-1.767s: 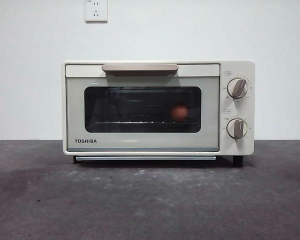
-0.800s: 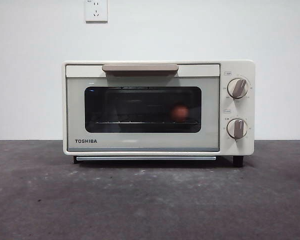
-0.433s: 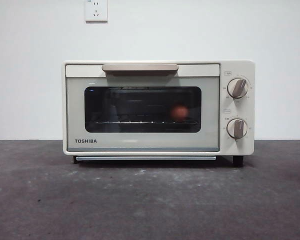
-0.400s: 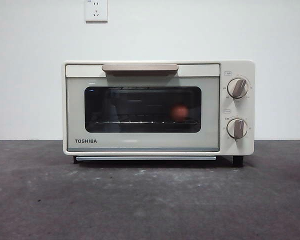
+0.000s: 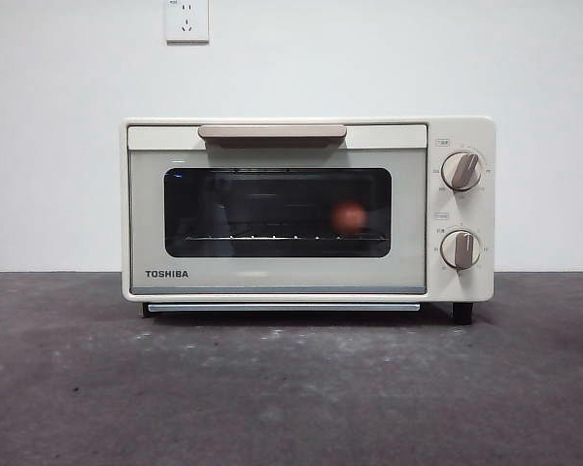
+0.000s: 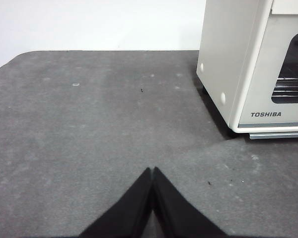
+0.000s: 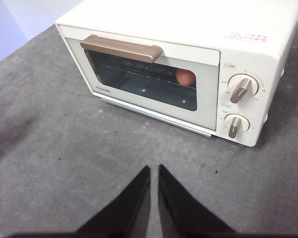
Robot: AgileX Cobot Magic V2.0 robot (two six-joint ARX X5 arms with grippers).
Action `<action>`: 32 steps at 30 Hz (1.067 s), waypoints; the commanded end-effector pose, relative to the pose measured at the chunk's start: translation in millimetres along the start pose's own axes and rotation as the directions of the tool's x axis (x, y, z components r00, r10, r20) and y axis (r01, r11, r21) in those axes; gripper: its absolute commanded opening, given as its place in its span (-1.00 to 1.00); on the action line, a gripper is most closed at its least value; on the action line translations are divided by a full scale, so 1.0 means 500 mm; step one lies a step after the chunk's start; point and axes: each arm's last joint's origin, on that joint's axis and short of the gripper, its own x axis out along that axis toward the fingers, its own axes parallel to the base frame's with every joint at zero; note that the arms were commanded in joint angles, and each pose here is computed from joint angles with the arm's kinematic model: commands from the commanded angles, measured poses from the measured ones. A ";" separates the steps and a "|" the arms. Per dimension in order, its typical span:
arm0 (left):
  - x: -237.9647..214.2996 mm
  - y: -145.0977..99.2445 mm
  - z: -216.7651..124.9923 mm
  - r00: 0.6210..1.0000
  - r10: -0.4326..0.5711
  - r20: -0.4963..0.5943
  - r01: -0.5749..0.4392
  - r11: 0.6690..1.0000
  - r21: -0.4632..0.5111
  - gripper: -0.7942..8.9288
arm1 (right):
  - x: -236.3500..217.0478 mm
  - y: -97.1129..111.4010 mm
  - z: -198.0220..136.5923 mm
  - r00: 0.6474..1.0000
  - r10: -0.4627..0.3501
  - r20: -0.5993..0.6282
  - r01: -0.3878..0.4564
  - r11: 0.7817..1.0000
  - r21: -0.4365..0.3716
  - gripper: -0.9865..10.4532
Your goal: Eggoven
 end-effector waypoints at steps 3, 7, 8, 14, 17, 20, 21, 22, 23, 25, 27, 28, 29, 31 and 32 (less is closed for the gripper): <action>0.005 0.000 -0.018 1.000 0.000 -0.029 0.000 1.000 -0.010 -0.82 | -0.003 0.003 0.004 1.000 0.009 0.014 -0.009 1.000 -0.013 -0.82; 0.005 0.000 -0.018 1.000 0.000 -0.029 0.000 1.000 -0.010 -0.82 | -0.033 -0.019 0.006 0.989 -0.101 0.105 0.106 0.994 -0.041 -0.82; 0.005 0.000 -0.018 1.000 0.000 -0.029 0.000 1.000 -0.010 -0.82 | -0.040 -0.026 0.007 0.983 -0.133 0.124 0.140 0.989 -0.042 -0.82; 0.005 0.000 -0.018 1.000 0.000 -0.029 0.000 1.000 -0.010 -0.82 | -0.051 -0.079 -0.018 0.909 -0.341 0.238 0.337 0.940 0.059 -0.82; 0.005 0.000 -0.018 1.000 0.000 -0.029 0.000 1.000 -0.010 -0.82 | -0.048 -0.106 -0.050 0.826 -0.465 0.318 0.454 0.884 0.113 -0.82; 0.005 0.000 -0.018 1.000 0.000 -0.029 0.000 1.000 -0.010 -0.82 | -0.031 -0.129 -0.089 0.763 -0.510 0.397 0.498 0.855 0.142 -0.82; 0.005 0.000 -0.019 1.000 0.000 -0.029 0.000 1.000 -0.010 -0.82 | -0.024 -0.134 -0.103 0.752 -0.511 0.417 0.500 0.854 0.145 -0.82; 0.005 0.000 -0.018 1.000 0.000 -0.029 0.000 1.000 -0.010 -0.82 | -0.014 -0.142 -0.120 0.741 -0.508 0.438 0.500 0.854 0.145 -0.82; 0.005 0.000 -0.019 1.000 0.000 -0.029 0.000 1.000 -0.010 -0.82 | -0.006 -0.147 -0.134 0.733 -0.510 0.451 0.503 0.852 0.147 -0.82; 0.005 0.000 -0.018 1.000 0.000 -0.029 0.000 1.000 -0.010 -0.82 | 0.013 -0.159 -0.165 0.722 -0.509 0.468 0.504 0.851 0.147 -0.82; 0.005 0.000 -0.018 1.000 0.000 -0.029 0.000 1.000 -0.010 -0.82 | 0.029 -0.167 -0.191 0.721 -0.509 0.471 0.505 0.851 0.147 -0.82; 0.005 0.000 -0.018 1.000 0.000 -0.029 0.000 1.000 -0.010 -0.82 | 0.039 -0.173 -0.207 0.724 -0.511 0.464 0.505 0.850 0.148 -0.82; 0.005 0.000 -0.018 1.000 0.000 -0.029 0.000 1.000 -0.010 -0.82 | 0.045 -0.176 -0.219 0.727 -0.513 0.456 0.507 0.849 0.148 -0.82; 0.005 0.000 -0.019 1.000 0.000 -0.029 0.000 1.000 -0.010 -0.82 | 0.059 -0.184 -0.243 0.734 -0.519 0.438 0.509 0.847 0.150 -0.82; 0.005 0.000 -0.018 1.000 0.000 -0.029 0.000 1.000 -0.010 -0.82 | 0.064 -0.187 -0.253 0.737 -0.521 0.430 0.510 0.847 0.151 -0.82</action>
